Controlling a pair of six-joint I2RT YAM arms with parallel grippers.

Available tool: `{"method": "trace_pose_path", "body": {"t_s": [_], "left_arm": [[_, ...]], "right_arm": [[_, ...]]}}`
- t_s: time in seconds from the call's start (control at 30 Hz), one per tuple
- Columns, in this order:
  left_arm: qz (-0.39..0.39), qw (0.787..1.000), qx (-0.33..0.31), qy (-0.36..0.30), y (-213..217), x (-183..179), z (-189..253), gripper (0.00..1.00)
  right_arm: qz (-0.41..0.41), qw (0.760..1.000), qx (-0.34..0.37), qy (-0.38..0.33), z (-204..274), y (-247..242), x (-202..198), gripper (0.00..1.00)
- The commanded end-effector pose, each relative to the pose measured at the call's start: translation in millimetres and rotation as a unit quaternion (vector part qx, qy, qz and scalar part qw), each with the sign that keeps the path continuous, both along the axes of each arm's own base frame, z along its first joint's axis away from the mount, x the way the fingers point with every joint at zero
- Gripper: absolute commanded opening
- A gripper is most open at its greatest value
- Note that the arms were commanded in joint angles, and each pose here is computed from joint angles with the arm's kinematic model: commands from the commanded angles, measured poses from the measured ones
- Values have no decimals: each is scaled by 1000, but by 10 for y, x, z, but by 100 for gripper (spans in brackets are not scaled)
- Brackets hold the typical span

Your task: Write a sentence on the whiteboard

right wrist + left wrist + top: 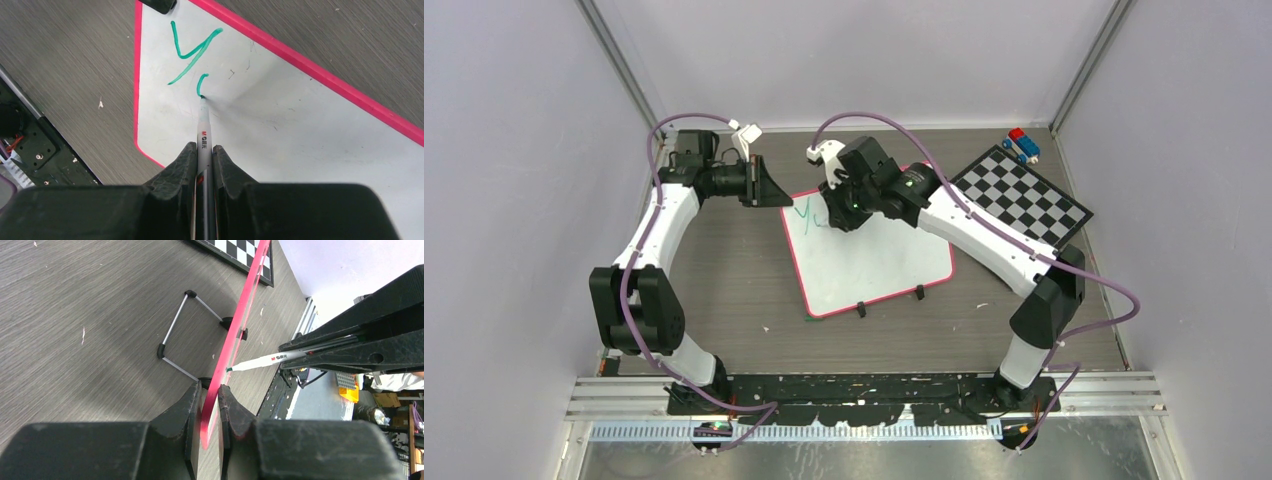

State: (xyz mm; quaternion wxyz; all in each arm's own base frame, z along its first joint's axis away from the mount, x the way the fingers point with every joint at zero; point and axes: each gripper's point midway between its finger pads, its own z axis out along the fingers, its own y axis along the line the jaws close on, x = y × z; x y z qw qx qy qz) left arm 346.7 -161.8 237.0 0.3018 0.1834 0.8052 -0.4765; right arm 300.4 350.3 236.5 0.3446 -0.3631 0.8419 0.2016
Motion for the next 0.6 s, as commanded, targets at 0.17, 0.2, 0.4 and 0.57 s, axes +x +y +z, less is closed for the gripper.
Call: {"method": "trace_pose_path", "body": {"t_s": [0.17,0.2,0.4,0.57], "left_arm": [[-4,1000,-6,-25,-15,-26,212,0],[-4,1000,-6,-25,-19,-26,211,0],[-5,1000,-6,-27,-26,-42,219,0],[-6,1000,-5,-27,-27,-45,217,0]], "right_arm": [[-35,997,26,-61,437,-118,266,0],[-33,997,28,-60,440,-104,273,0],[-23,998,36,-53,425,17,289,0],[-11,998,39,-49,418,103,235,0]]}}
